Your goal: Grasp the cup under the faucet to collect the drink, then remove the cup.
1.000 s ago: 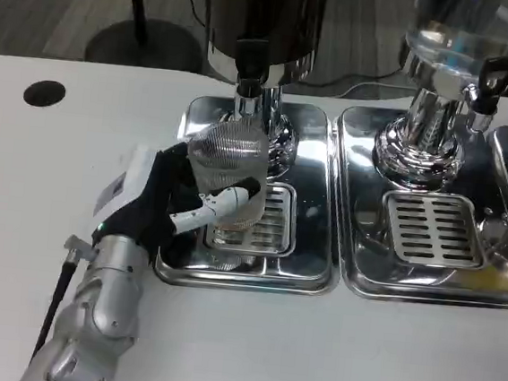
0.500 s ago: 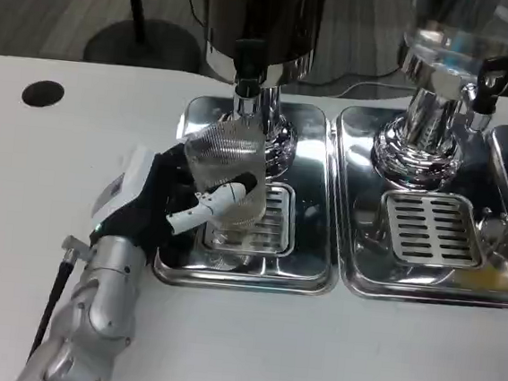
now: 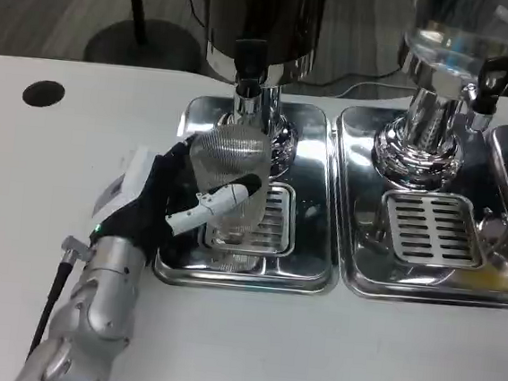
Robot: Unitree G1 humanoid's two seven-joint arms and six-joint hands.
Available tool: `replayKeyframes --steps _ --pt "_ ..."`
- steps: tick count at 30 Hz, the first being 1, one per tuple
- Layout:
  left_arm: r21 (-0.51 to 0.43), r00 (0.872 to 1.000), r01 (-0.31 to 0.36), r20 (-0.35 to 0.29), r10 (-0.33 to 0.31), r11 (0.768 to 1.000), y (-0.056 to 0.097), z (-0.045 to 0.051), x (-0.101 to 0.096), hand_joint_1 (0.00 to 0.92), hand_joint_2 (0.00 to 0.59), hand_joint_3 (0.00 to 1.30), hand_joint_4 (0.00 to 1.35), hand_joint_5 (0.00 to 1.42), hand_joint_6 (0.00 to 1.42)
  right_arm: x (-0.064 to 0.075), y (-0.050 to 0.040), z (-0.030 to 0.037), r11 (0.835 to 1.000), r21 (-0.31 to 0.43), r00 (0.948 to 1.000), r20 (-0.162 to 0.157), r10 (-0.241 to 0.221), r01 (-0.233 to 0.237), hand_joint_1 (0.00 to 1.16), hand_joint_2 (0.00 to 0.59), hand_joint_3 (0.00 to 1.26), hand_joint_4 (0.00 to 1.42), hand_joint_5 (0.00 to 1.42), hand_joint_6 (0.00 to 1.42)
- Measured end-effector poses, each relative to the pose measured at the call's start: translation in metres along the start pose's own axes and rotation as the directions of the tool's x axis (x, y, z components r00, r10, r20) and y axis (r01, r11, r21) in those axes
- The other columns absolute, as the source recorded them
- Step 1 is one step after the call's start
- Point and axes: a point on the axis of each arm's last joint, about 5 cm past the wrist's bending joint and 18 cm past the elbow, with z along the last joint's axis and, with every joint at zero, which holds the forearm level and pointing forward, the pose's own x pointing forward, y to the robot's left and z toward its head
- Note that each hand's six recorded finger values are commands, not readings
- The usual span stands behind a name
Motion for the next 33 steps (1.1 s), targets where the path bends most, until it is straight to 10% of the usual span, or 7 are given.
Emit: replayKeyframes --steps 33 --pt "-0.003 0.995 0.068 0.074 -0.067 0.998 0.026 -0.0102 -0.038 0.15 0.0 0.0 0.0 0.09 0.08 0.002 0.0019 -0.0036 1.0 0.004 0.9999 -0.013 -0.003 0.003 0.66 0.46 0.18 0.21 0.12 0.06"
